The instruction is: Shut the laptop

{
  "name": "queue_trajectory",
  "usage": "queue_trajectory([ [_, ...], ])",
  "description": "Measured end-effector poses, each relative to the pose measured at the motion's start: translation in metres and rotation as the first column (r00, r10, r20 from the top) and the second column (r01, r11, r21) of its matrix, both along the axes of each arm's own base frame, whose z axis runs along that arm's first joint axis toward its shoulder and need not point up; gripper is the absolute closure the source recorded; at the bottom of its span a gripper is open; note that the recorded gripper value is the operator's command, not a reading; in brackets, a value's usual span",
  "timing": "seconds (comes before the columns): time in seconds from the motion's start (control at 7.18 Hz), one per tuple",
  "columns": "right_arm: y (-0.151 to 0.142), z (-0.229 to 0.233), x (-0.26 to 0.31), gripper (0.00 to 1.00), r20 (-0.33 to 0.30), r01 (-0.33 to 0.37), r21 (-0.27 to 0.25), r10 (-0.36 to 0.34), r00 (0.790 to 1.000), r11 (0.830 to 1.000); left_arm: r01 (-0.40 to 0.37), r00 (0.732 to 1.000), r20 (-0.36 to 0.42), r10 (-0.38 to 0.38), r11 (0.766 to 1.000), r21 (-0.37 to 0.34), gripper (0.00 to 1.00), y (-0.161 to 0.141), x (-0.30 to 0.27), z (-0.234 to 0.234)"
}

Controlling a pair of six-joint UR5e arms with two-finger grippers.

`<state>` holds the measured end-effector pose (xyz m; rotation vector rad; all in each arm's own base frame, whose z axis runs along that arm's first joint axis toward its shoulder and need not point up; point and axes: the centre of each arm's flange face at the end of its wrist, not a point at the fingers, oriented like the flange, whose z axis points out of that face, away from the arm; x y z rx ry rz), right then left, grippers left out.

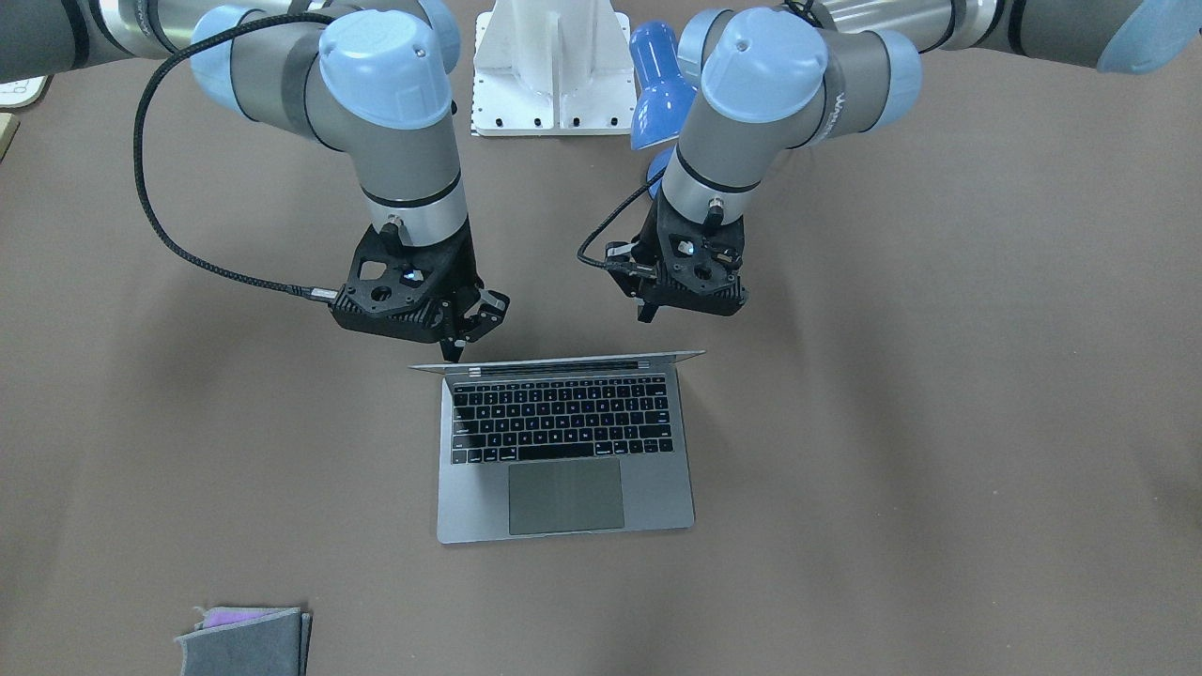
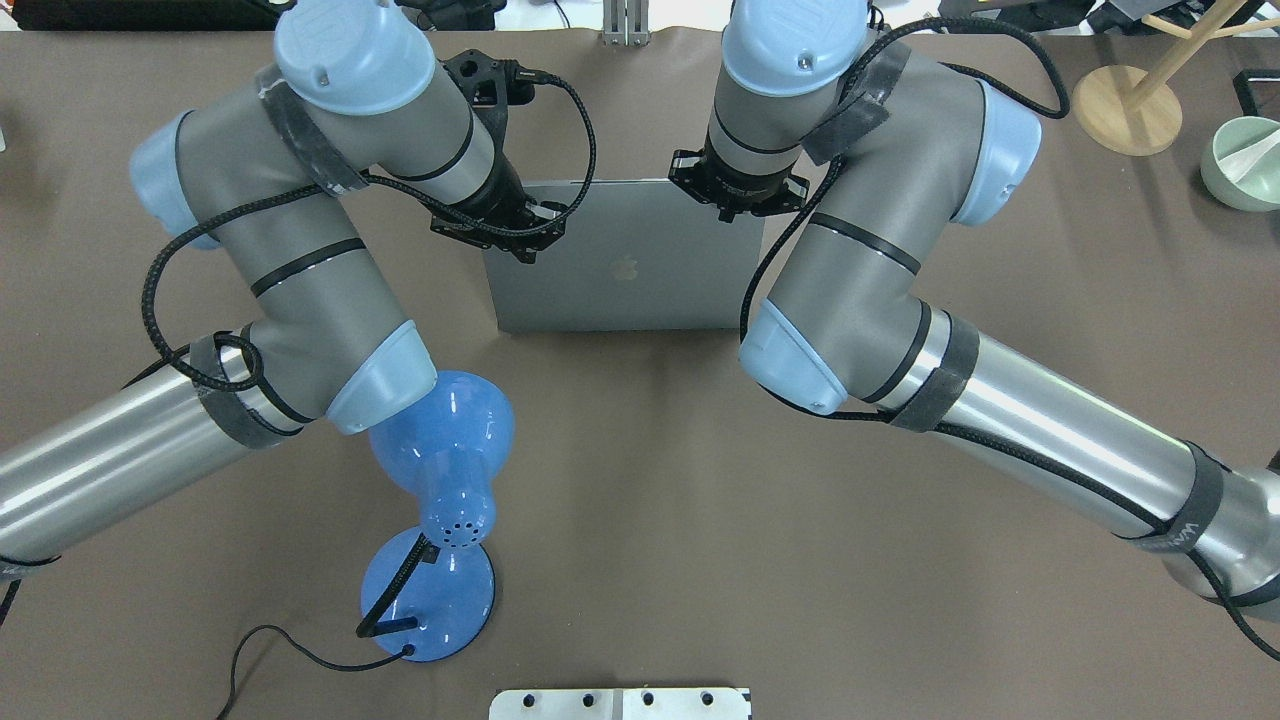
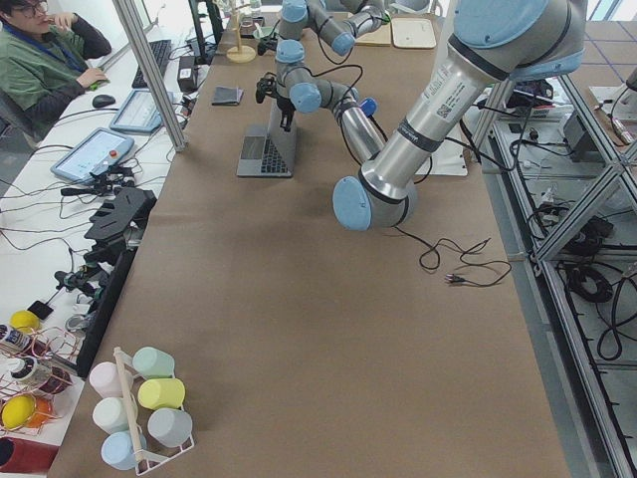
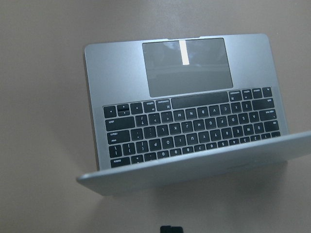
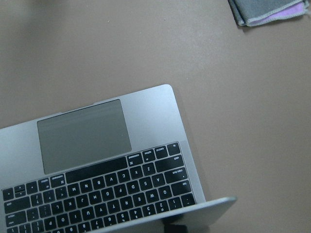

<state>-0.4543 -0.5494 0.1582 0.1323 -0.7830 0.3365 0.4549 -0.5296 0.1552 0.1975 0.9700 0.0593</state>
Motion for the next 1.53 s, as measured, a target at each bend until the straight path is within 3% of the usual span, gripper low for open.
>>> queue_trajectory([
  [0.84, -0.040, 0.022, -0.028, 1.00, -0.020, -0.006, -0.007, 0.006, 1.000, 1.000, 0.037, 0.998, 0.043, -0.038, 0.999, 0.021, 1.00, -0.084, 0.016, 0.025],
  [1.53, -0.073, 0.052, -0.051, 1.00, -0.028, -0.012, -0.006, 0.011, 1.000, 1.000, 0.079, 0.992, 0.092, -0.082, 0.996, 0.045, 1.00, -0.118, 0.036, 0.039],
])
